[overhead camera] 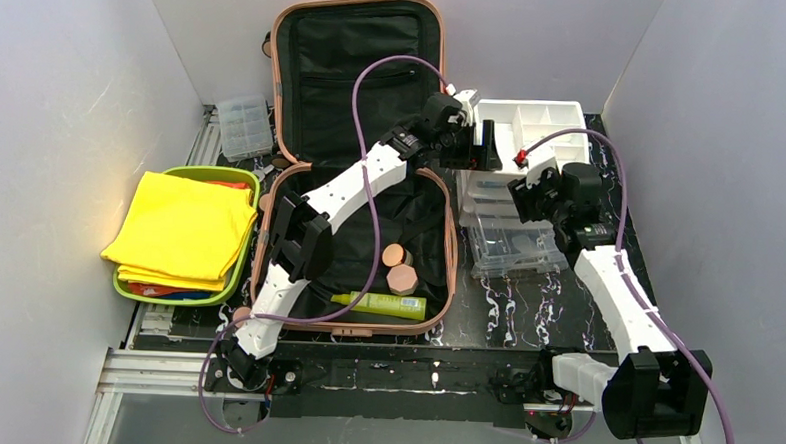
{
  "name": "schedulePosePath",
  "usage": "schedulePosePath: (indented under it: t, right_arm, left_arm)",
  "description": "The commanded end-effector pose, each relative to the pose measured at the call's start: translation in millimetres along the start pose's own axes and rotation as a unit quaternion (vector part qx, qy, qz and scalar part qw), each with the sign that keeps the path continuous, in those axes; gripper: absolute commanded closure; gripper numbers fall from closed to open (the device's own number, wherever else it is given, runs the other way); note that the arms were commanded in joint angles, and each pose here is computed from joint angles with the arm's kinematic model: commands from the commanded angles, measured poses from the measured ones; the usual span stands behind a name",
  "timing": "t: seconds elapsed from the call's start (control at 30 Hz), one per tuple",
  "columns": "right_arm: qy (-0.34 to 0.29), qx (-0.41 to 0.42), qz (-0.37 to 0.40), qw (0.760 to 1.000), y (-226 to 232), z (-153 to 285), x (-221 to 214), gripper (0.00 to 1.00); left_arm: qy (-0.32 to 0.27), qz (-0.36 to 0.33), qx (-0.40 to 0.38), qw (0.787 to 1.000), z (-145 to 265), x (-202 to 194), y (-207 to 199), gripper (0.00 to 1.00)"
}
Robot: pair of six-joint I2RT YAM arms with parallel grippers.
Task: Open, take out, and arrange the luggage
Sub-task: Close the drawer in the storage box.
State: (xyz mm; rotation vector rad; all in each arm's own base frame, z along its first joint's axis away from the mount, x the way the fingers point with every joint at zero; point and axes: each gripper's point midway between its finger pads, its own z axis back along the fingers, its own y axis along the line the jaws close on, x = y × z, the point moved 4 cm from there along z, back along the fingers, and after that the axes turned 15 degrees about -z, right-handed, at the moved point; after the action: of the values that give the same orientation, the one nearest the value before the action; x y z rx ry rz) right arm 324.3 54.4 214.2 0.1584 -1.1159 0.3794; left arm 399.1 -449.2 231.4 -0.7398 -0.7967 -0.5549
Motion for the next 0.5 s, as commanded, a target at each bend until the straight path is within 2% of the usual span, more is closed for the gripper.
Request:
schedulePosePath:
  t: [0.0, 0.07, 0.17, 0.3, 0.47]
  right_arm:
    - [-0.037, -0.013, 0.036, 0.999, -9.6, 9.9, 41.9, 0.37]
    - [-0.025, -0.020, 0.044, 0.999, -13.5, 6.8, 39.5, 0.36]
    - [-0.006, -0.004, 0.047, 0.999, -10.5, 5.3, 36.1, 0.36]
    - [0.003, 0.054, 0.059, 0.997, 6.0, 12.0, 31.8, 0.36]
    - [0.025, 0.164, 0.129, 0.978, 33.4, 31.5, 15.9, 0.33]
  left_arm:
    - [0.003, -0.018, -0.053, 0.998, 33.4, 12.5, -22.5, 0.12]
    - [-0.003, -0.023, -0.056, 0.998, 41.2, 18.1, -23.8, 0.02]
    - [-0.012, -0.040, -0.044, 0.998, 56.1, 26.3, -18.6, 0.02]
    - [-0.030, -0.039, -0.009, 0.999, 81.0, 40.9, 14.4, 0.02]
    - [-0.049, -0.037, 0.015, 0.998, 112.9, 56.2, 44.0, 0.02]
